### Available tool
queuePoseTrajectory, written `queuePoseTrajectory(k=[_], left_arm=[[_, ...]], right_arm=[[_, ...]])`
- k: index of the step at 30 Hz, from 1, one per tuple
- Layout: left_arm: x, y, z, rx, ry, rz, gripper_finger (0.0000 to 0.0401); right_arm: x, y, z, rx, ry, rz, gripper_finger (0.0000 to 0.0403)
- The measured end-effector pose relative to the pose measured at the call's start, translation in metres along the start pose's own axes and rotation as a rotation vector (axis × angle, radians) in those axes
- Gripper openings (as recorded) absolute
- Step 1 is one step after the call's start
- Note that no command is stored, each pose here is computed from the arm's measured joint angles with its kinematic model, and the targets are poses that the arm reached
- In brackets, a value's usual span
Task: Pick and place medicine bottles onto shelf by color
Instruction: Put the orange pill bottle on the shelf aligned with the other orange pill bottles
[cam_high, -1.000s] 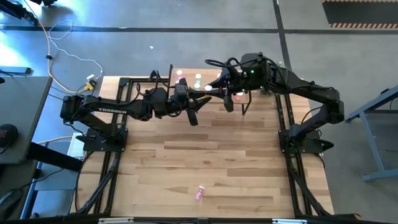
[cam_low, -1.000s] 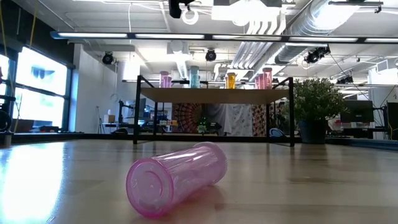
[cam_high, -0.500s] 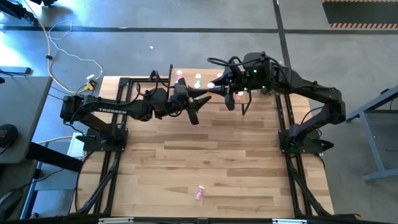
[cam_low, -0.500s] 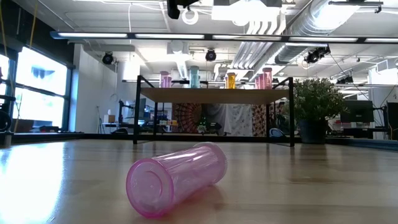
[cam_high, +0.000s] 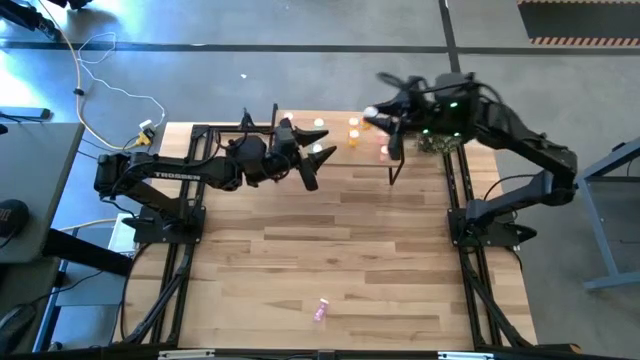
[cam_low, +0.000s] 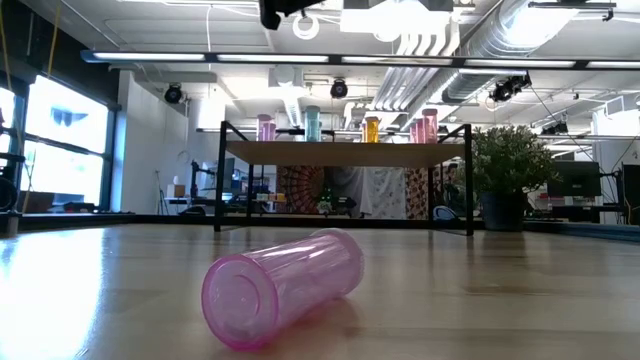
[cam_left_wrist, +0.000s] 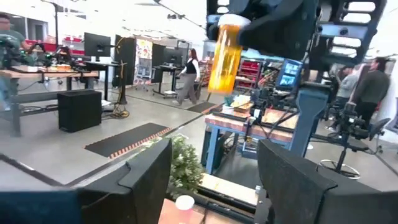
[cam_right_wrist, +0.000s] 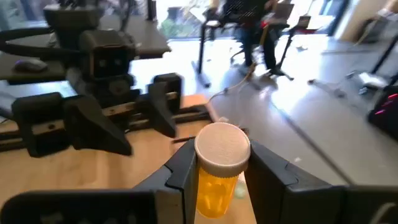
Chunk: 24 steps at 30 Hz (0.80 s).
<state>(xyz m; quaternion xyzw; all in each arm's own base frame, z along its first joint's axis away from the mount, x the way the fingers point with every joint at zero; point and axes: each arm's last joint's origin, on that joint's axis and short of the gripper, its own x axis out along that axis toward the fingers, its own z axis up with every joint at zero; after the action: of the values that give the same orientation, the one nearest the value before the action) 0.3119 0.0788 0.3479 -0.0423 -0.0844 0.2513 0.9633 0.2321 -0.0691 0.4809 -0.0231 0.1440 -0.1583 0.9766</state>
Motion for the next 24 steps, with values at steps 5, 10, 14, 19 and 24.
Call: queuePoseTrajectory(k=[5,10,14,19,24], left_arm=[[-0.008,0.010,0.016,0.037,-0.035,0.029,0.0223],[-0.014,0.018,0.025,0.075,-0.035,0.058,0.0223],[-0.019,0.023,0.028,0.088,0.000,0.073,0.0223],[-0.021,0.028,0.026,0.121,0.046,0.090,0.0223],[-0.021,0.029,0.025,0.160,0.064,0.082,0.0223]], right_arm=[[-0.031,-0.018,0.005,0.016,-0.058,-0.089,0.0094],[-0.048,-0.029,0.001,0.090,-0.042,-0.147,0.0094],[-0.040,-0.032,-0.010,0.170,0.073,-0.217,0.0094],[-0.016,-0.028,-0.029,0.265,0.117,-0.253,0.0094],[0.007,-0.022,-0.057,0.343,0.114,-0.248,0.0094]])
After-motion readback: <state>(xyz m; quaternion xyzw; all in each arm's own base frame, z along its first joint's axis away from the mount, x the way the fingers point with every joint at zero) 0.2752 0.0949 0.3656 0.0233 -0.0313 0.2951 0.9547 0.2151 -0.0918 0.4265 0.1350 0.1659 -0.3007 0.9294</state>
